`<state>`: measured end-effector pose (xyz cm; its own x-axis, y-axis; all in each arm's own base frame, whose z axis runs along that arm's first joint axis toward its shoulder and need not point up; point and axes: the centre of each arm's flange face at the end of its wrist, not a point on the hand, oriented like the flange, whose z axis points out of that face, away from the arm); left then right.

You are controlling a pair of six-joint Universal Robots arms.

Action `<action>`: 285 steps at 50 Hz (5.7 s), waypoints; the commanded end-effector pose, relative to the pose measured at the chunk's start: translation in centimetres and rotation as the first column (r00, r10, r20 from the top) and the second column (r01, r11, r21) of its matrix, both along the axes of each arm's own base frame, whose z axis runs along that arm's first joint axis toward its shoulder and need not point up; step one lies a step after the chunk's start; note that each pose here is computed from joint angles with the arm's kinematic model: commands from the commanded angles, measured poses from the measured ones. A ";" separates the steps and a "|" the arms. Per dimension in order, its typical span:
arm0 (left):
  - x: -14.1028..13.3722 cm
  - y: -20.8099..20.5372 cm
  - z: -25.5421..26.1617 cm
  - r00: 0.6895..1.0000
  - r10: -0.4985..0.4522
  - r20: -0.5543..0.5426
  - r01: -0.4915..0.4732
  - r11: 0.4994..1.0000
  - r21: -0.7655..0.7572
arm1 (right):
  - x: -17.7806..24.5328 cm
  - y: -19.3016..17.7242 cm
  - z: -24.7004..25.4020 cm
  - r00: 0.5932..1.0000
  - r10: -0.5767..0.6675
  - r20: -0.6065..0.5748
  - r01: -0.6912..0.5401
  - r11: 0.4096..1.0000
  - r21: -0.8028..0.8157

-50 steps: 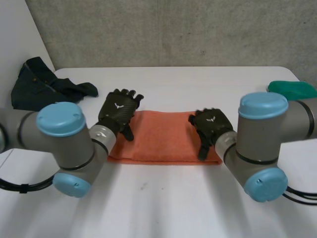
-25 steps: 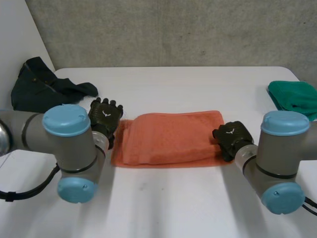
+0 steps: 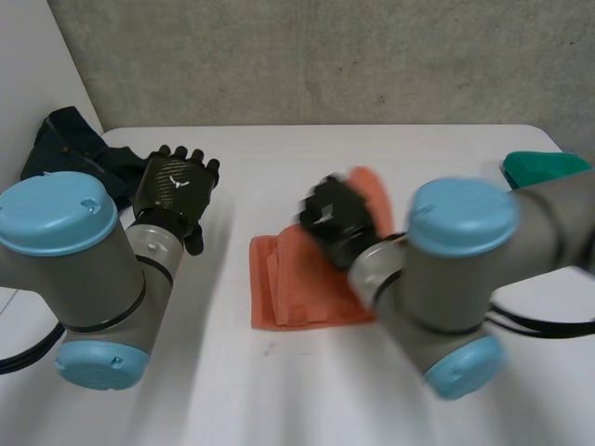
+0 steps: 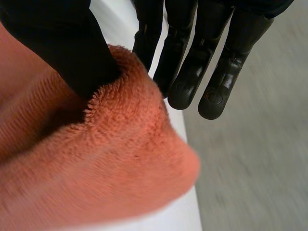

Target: Fold the laundry.

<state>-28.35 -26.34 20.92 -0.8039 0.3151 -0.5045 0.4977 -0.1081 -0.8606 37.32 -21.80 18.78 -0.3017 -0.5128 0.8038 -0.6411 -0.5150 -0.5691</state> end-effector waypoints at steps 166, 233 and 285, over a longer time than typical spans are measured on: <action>-3.0 6.7 10.6 0.795 -0.448 -0.408 0.569 0.784 0.247 | 1.6 -3.1 -8.5 0.892 -0.233 0.388 0.083 0.927 0.365; -2.7 6.1 10.7 0.796 -0.423 -0.433 0.556 0.793 0.248 | 4.2 -6.1 -8.2 0.907 -0.179 0.380 0.019 0.921 0.390; -2.6 5.9 10.7 0.790 -0.399 -0.465 0.553 0.792 0.259 | -25.9 -32.2 11.4 0.735 -0.227 0.639 0.393 0.911 -0.128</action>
